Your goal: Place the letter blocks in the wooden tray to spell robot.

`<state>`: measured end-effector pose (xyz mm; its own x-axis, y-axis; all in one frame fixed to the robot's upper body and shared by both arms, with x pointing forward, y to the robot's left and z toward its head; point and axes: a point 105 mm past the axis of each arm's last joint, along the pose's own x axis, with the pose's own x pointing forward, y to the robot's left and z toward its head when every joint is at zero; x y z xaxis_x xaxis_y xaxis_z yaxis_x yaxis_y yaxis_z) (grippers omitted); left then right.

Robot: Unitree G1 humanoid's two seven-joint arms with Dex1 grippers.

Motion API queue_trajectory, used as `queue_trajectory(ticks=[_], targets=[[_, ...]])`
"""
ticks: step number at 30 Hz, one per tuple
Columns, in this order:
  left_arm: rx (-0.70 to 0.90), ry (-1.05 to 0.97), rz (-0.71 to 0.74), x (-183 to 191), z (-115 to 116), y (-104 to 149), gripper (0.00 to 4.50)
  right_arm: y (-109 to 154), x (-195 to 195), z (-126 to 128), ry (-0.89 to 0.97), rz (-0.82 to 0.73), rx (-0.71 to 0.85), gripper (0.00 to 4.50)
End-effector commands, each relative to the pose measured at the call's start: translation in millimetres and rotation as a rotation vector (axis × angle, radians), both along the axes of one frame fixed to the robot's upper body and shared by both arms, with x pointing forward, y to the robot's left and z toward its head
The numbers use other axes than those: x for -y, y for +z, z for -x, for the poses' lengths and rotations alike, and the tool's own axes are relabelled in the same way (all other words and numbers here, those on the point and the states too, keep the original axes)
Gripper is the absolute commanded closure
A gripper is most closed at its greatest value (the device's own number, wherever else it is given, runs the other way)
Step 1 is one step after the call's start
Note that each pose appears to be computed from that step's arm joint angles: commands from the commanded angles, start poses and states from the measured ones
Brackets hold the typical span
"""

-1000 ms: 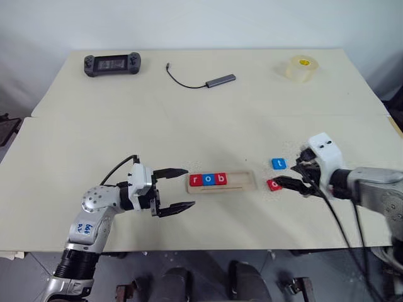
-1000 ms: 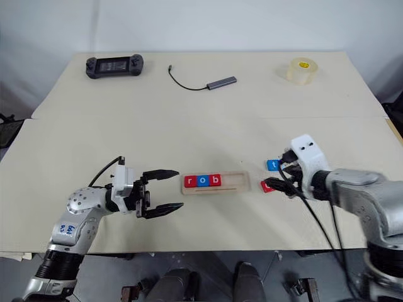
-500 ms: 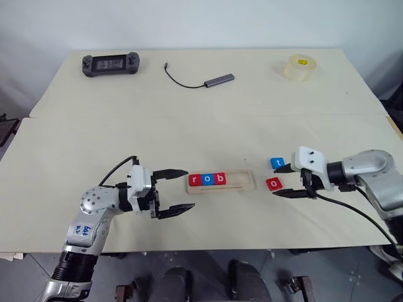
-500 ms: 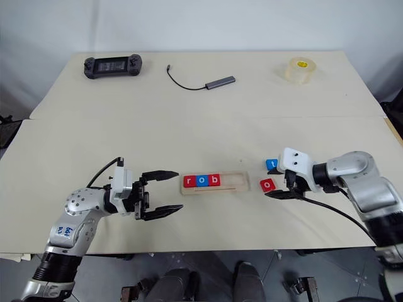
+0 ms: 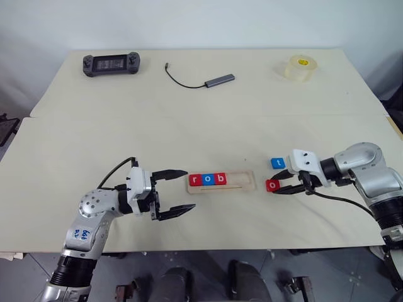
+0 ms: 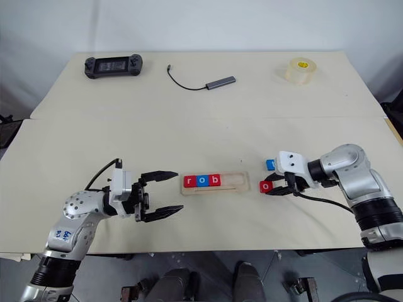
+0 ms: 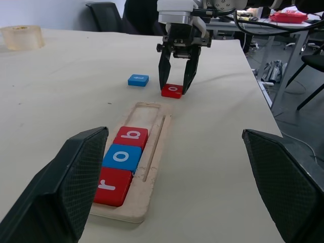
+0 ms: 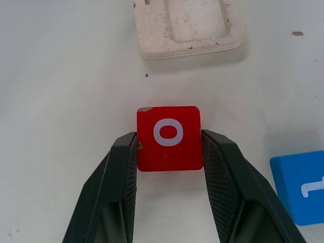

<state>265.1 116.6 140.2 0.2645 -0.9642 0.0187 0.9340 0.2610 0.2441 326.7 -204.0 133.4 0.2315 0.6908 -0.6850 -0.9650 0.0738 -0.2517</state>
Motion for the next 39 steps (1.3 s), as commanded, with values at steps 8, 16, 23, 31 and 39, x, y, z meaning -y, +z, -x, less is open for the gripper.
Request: queue_trajectory(ticks=[8,16,23,31,39], targets=[[0.044,0.018,-0.001,-5,3,7,0.00,56,-64,2,0.121,-0.134,0.028,3.05],[0.057,0.052,0.007,-5,2,9,0.00,34,-82,-11,0.123,-0.086,0.042,3.05],[0.068,0.096,0.014,-8,2,11,0.00,21,-89,-16,0.099,-0.091,0.007,2.70],[0.069,0.114,0.017,-9,3,11,0.00,31,-83,-26,0.056,-0.113,0.073,0.02],[0.063,0.117,0.017,-9,3,10,0.00,31,-55,-17,-0.040,-0.097,0.021,1.36]])
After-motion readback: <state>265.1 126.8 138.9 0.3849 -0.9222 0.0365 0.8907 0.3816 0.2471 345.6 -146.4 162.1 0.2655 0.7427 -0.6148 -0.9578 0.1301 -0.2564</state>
